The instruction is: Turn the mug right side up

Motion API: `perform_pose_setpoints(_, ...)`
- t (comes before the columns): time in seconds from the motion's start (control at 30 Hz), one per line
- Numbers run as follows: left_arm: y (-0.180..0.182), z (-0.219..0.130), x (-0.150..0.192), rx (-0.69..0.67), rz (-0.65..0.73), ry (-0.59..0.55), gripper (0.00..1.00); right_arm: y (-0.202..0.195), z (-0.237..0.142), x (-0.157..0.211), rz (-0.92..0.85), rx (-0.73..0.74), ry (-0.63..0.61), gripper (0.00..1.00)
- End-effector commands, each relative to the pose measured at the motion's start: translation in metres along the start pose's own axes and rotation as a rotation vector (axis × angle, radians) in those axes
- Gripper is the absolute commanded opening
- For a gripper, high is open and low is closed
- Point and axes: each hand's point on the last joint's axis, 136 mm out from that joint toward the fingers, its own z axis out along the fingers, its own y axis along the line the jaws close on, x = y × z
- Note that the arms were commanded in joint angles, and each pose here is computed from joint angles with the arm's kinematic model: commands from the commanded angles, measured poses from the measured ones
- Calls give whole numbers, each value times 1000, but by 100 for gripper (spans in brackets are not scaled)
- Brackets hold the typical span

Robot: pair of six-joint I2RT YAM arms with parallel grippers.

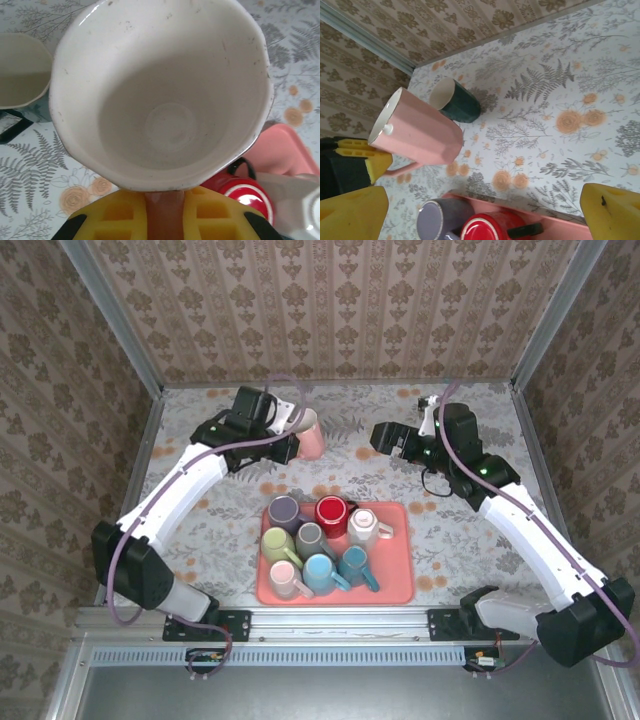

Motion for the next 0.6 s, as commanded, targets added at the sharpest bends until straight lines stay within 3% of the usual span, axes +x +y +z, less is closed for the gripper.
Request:
perform_pose_setpoints(0.0, -5, -14, -35, -21, 89, -102, 0, -8, -9, 2, -50, 46, -10, 99)
perform_pose_setpoints(0.27, -10, 14, -41, -50, 132, -62, 0, -15, -7, 6, -62, 66, -11, 99)
perform_pose_setpoints(0.57, 20, 58, -50, -233, 123, -55, 0, -20, -3, 11, -56, 71, -8, 99)
